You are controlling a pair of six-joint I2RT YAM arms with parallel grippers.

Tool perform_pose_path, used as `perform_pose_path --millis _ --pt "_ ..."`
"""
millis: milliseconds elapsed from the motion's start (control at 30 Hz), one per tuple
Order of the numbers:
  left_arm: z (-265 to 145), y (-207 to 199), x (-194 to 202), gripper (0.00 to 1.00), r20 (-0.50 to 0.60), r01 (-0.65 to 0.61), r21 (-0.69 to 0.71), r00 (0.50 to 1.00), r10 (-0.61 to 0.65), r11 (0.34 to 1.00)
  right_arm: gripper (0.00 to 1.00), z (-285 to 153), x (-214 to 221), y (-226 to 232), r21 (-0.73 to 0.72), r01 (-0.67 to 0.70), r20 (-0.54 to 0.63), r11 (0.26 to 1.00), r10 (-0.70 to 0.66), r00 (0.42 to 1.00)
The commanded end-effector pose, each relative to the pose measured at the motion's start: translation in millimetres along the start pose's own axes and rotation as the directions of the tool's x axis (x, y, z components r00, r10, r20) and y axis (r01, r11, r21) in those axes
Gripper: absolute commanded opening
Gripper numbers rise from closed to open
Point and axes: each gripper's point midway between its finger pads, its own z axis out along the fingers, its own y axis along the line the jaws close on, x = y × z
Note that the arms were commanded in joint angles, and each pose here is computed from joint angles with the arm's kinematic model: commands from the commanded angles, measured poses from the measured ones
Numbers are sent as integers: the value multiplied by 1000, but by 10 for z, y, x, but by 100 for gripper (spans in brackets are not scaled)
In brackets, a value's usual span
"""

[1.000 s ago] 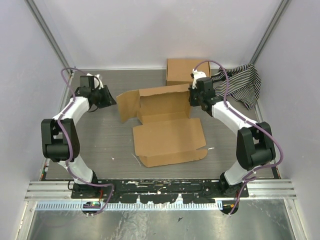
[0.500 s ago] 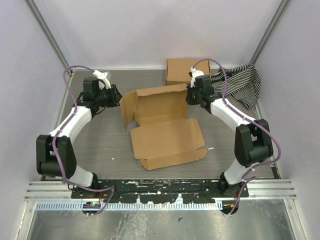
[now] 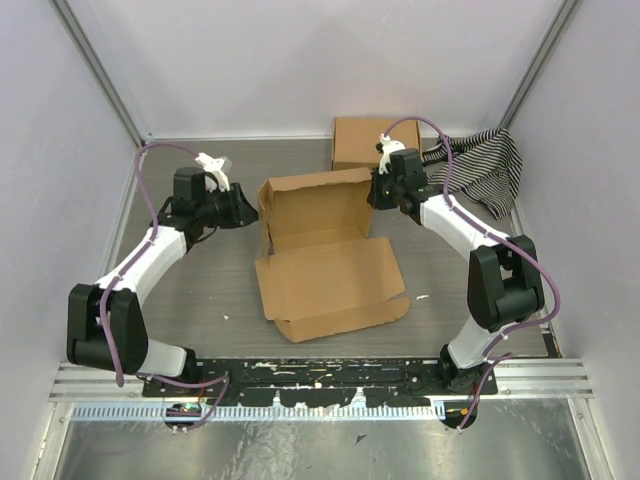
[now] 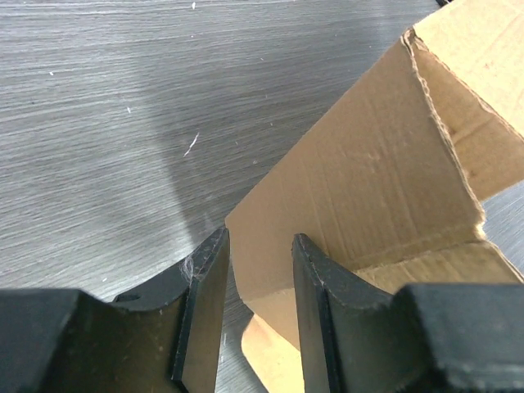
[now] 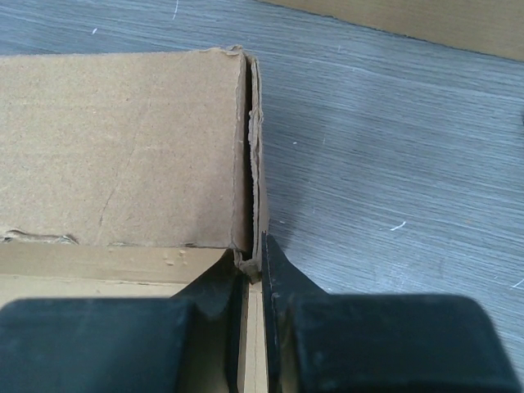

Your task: Fold the paper box

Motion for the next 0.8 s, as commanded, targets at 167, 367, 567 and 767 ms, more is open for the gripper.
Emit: perform_pose_path --millis 167,367,567,767 --pt "-96 -280 -274 43 72 -58 49 996 54 997 3 -111 -92 137 -60 -22 33 998 24 999" --pt "-432 -504 -256 44 131 -78 70 989 69 994 3 -127 -102 128 -52 -27 36 998 29 999" --pt "-283 -461 -169 45 122 -71 78 991 61 994 4 -169 -165 265 -120 -42 51 992 48 998" --pt "-65 -372 -175 44 80 -86 59 993 82 995 4 -211 -169 303 -137 -36 49 990 43 998"
